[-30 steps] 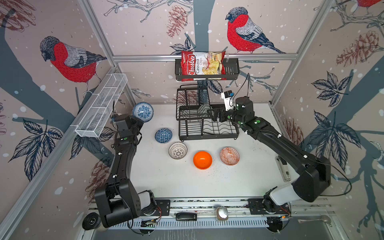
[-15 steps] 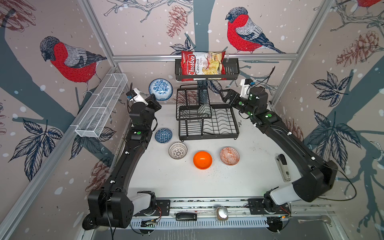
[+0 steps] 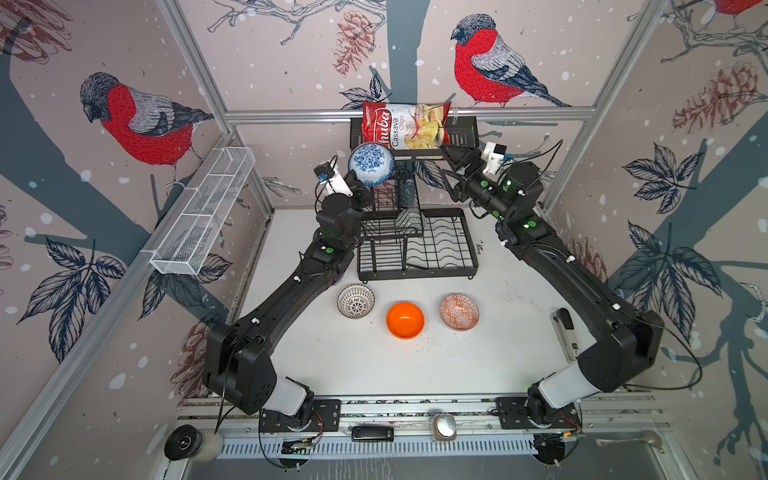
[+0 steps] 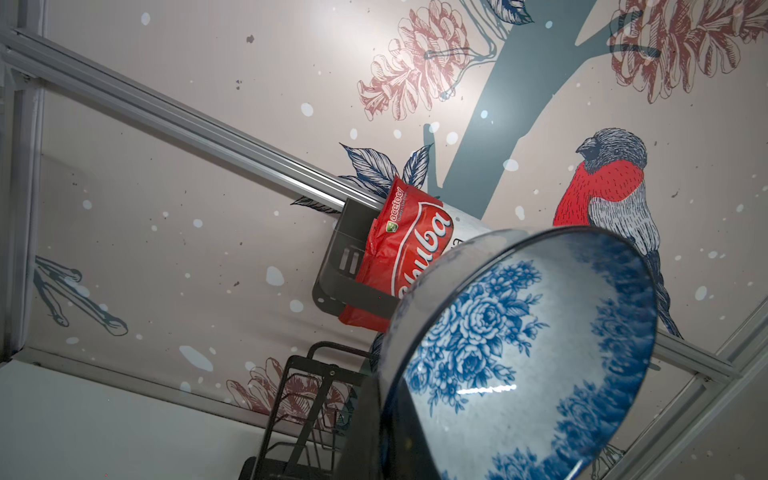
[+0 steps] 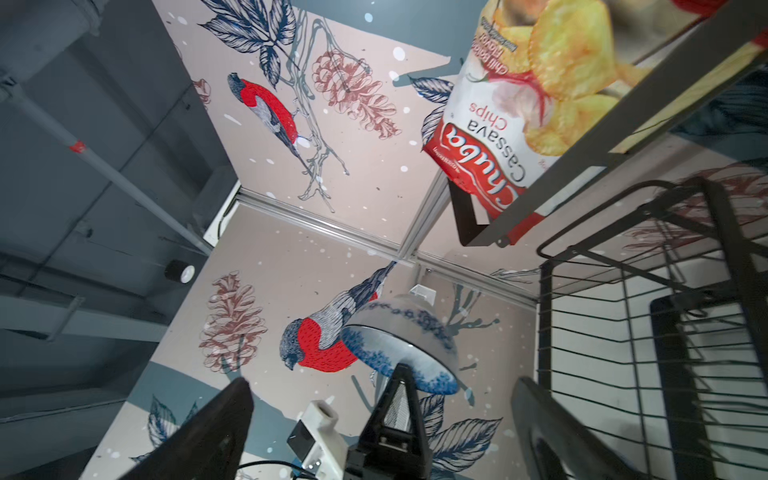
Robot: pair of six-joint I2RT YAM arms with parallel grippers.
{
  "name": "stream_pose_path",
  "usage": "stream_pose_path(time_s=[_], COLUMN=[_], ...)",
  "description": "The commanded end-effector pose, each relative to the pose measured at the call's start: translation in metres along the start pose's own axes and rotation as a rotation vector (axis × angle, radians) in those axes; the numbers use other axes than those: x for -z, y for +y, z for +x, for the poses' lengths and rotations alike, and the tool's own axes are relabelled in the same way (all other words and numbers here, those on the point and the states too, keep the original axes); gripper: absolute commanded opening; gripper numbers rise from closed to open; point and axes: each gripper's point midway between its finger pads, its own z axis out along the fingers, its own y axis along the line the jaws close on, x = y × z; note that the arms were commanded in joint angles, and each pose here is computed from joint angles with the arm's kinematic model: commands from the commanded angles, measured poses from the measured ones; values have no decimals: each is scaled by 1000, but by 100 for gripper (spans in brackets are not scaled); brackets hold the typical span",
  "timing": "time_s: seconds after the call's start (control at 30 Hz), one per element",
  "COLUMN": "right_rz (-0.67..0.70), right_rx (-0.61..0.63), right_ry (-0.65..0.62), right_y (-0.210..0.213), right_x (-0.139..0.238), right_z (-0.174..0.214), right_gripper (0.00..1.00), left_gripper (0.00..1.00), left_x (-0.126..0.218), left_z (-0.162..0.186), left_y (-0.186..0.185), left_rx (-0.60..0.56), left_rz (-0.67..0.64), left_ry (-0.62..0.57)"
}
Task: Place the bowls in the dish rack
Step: 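Carry the blue floral bowl over the rack toward the right gripper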
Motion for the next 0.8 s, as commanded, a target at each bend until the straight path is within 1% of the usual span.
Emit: stream_pose_path(time_s=[0.0,0.23,0.37,0.53,0.77], right_rz=[-108,-153,-177,-184,-158], right_rx=[-67,-194,-242,-283,-329], right_ry=[8,-5,21,31,-9], right_y=[32,35,33,30,19], right_x=[-7,-12,-20,-31,-43], right_z=[2,11,20,23,15], right_gripper=[95,88,86,83,74], left_gripper=[0,0,0,0,0], left_x=[1,-2,1,7,15], left_z=[-29,-7,3,10,16], left_y=[-16,-41,-58,-74,-87], left_rx=[13,1,-20,-48,-77], left_rz=[-10,13,32,51,60], left_ry=[-150,-138,-141,-152,-168])
